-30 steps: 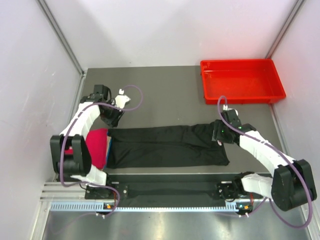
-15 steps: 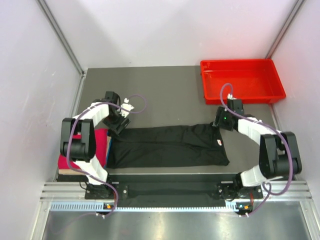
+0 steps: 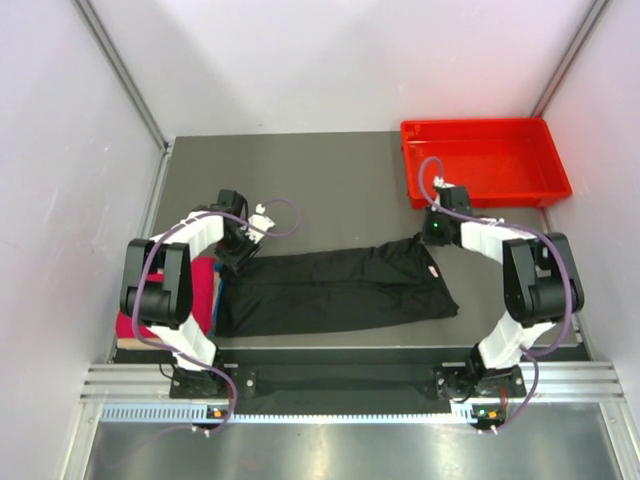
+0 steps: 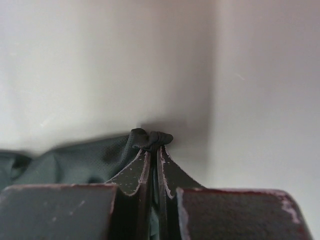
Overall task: Fold and stack the t-shirts
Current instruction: Fold the tshirt
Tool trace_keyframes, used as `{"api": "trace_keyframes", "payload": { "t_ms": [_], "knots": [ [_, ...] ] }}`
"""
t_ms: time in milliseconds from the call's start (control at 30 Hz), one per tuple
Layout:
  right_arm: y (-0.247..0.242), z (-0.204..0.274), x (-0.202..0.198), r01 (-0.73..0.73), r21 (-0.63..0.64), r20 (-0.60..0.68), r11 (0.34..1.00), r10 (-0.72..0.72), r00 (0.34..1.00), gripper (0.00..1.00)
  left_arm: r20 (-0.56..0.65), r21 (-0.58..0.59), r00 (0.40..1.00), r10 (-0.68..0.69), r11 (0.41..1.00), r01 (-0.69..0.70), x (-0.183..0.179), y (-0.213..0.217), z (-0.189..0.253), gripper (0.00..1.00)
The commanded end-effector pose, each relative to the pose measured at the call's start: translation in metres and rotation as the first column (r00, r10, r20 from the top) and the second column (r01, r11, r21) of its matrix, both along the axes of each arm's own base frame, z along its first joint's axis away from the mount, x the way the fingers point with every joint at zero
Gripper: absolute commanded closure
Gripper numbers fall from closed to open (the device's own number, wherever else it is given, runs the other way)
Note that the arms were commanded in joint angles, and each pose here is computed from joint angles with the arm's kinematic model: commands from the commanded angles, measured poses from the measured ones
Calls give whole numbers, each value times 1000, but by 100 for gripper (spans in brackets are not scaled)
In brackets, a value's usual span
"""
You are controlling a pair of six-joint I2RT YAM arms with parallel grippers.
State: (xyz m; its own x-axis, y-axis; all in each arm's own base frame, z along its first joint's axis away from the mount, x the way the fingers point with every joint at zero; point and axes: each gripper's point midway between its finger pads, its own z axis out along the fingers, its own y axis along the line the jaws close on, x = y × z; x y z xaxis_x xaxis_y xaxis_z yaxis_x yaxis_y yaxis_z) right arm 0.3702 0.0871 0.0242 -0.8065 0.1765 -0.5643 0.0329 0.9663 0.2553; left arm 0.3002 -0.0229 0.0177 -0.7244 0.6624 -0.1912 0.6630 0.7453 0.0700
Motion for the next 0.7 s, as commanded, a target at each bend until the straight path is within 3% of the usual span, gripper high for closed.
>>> {"api": "trace_keyframes", "payload": {
  "t_ms": [0,367,667],
  "knots": [
    [24,15,22,-97,-37,55,995,99,994,100,-81,-19,996,-24,1000,22,-28,-5,-13,58],
    [89,26,77,-238,-88,43,967,242,969,100,-75,4,997,-25,1000,26,-41,1,-3,59],
    [141,26,135,-301,-34,39,953,302,952,100,-54,-95,998,-45,995,40,-43,-19,12,58]
  ]
}}
